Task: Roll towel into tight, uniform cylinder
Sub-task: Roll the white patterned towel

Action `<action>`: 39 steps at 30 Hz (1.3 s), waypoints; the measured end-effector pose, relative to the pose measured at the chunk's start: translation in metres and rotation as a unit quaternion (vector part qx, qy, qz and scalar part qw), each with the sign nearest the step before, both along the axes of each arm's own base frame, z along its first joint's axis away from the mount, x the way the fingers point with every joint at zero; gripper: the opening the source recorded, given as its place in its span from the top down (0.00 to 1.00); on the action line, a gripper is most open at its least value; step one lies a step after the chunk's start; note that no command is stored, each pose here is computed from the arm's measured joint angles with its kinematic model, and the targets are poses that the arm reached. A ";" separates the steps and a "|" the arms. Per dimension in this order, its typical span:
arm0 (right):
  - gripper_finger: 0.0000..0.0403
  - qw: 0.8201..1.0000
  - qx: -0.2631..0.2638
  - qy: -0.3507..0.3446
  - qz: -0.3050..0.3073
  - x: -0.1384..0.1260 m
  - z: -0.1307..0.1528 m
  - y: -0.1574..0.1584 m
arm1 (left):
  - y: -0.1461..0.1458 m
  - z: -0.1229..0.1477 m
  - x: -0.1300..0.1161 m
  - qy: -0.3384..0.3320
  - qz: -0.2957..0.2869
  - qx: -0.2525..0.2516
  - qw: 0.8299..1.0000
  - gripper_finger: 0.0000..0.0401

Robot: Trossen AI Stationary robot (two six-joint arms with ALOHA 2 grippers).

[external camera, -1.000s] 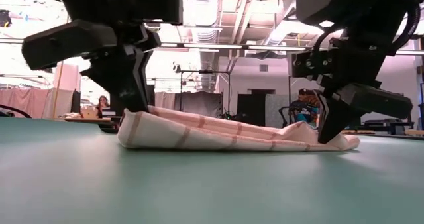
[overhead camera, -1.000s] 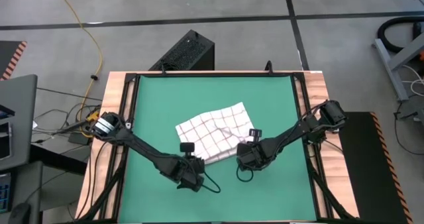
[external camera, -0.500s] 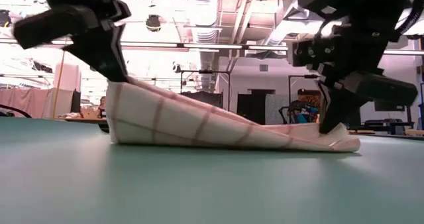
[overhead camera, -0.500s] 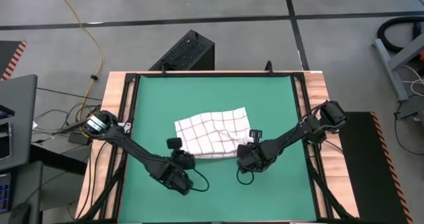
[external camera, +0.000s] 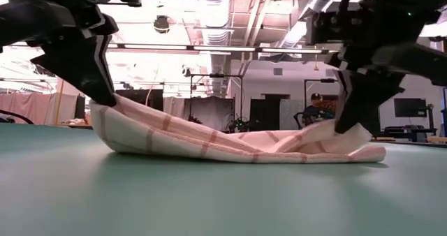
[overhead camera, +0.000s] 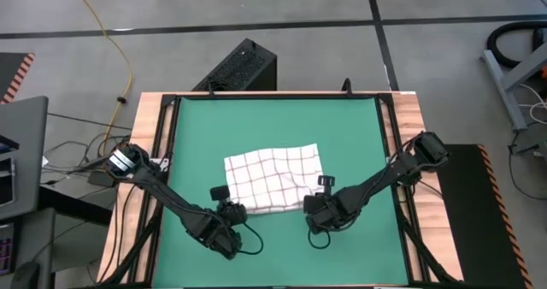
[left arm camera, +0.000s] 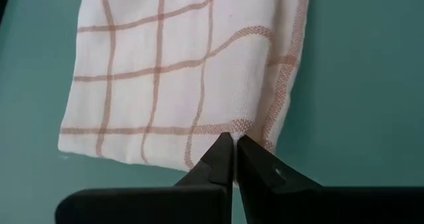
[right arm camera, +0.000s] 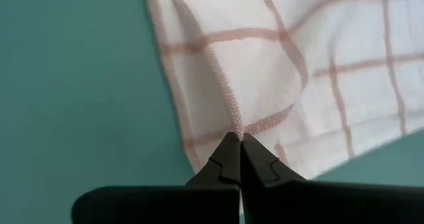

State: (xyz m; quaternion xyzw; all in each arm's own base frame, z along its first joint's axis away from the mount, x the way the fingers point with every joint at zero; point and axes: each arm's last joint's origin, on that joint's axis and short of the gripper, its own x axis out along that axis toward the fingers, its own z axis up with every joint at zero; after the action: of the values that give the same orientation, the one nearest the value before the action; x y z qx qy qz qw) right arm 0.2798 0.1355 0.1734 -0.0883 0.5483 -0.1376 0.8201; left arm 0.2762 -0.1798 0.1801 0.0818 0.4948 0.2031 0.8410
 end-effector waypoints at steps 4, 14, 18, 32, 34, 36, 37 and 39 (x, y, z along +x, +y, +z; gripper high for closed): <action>0.98 1.000 0.012 -0.013 -0.014 0.000 -0.003 0.001 | 0.000 0.000 0.000 -0.007 0.004 0.004 1.000 1.00; 0.88 0.998 0.061 -0.018 -0.013 0.000 -0.009 0.004 | 0.001 0.000 0.000 -0.006 0.005 0.011 1.000 1.00; 0.78 0.997 0.070 0.010 -0.030 -0.005 -0.011 0.003 | 0.002 0.000 -0.002 0.000 0.008 0.016 1.000 1.00; 0.54 0.995 0.077 -0.021 -0.053 -0.027 0.008 0.019 | 0.003 0.000 -0.003 0.008 0.006 0.022 1.000 1.00; 0.54 0.997 0.063 -0.025 -0.047 -0.029 0.006 0.021 | 0.003 0.000 -0.003 0.008 0.006 0.022 1.000 1.00; 0.55 0.997 0.055 -0.029 -0.051 -0.028 0.005 0.020 | 0.003 0.000 -0.003 0.010 0.005 0.023 1.000 1.00; 0.55 0.997 0.051 -0.026 -0.050 -0.028 0.004 0.019 | 0.003 0.000 -0.004 0.011 0.005 0.024 1.000 1.00; 0.56 0.997 0.046 -0.020 -0.052 -0.027 0.001 0.018 | 0.003 0.000 -0.004 0.012 0.004 0.025 1.000 1.00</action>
State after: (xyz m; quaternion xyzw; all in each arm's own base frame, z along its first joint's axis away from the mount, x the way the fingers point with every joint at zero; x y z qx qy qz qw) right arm 0.2529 0.1534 0.1740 -0.0191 0.5410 -0.1570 0.8260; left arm 0.2726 -0.1766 0.1801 0.1029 0.4996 0.2182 0.8320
